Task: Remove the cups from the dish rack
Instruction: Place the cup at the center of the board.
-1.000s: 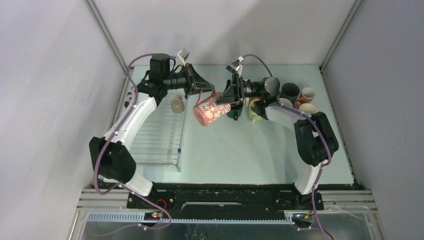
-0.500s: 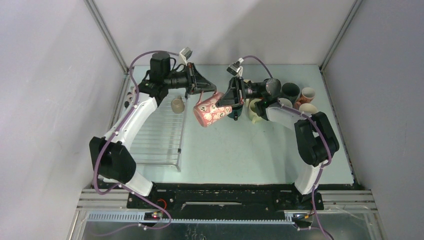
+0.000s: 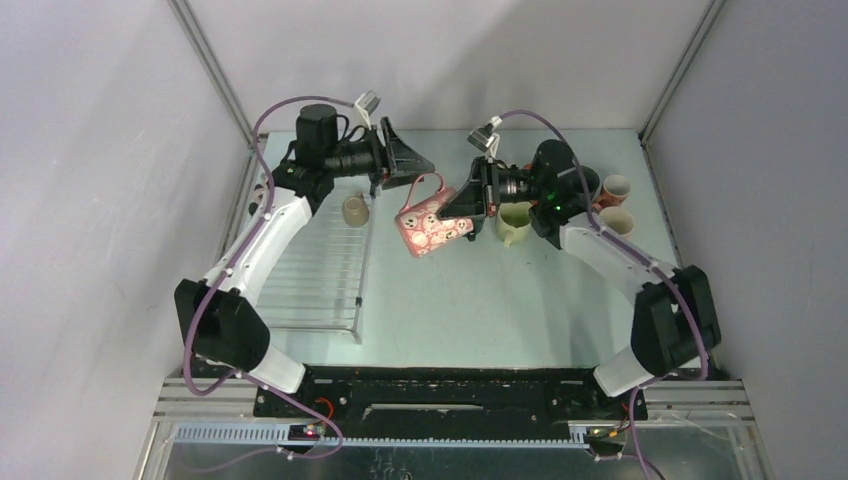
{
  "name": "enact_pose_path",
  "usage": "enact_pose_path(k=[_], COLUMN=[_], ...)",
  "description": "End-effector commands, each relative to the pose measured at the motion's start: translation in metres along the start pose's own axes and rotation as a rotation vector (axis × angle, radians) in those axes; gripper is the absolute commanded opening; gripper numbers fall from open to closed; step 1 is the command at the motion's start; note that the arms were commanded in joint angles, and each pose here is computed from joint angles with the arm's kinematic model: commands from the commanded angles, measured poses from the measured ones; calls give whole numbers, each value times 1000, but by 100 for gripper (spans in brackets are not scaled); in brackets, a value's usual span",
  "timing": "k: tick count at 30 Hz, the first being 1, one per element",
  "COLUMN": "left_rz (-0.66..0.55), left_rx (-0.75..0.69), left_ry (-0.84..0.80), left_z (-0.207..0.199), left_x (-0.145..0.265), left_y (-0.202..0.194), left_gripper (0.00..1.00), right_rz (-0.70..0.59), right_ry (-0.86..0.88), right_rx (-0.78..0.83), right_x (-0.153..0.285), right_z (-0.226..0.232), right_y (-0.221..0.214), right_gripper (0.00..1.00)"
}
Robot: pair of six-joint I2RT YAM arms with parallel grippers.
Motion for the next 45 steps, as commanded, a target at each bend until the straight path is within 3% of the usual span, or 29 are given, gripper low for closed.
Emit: enact_pose_path(k=[1,5,11,20,28,36,45], left_rz=[-70,-93,-180,-309,-309,-276,-270], left_rx=[-85,-100,-148,-234,-296,-323,-331], left_ry=[10,45,156,480,596,597,605], left_z=[-11,-7,-6,2,5,5,7], left_x=[11,12,22,46,46,39,40], left_y=[4,5,10,1,-24,-37,-42], left_gripper=[78,90,99,100,100,100,100], right_rz=[-48,-60,-73,-40,-63,-134,-172], right_ry=[-110,-217,-534,-1080,-1558,-1763,-1854], right_rx=[128,142,117,30,-31,-113,-191], right_x=[6,11,30,89,153,197,231], right_z=[20,20,8,-15,-36,-64,-100], right_y=[3,-2,-10,-49,-78,-91,-95], right_gripper=[0,0,0,0,0,0,0])
Point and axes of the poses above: each gripper's point midway between its finger pads, its own x axis back along the fingers, its own z axis along the line the jaws close on, y = z × x, the point moved 5 cm from there along x, back along the fingers, and after that the axes turned 7 degrees about x, right-handed, at the moved point
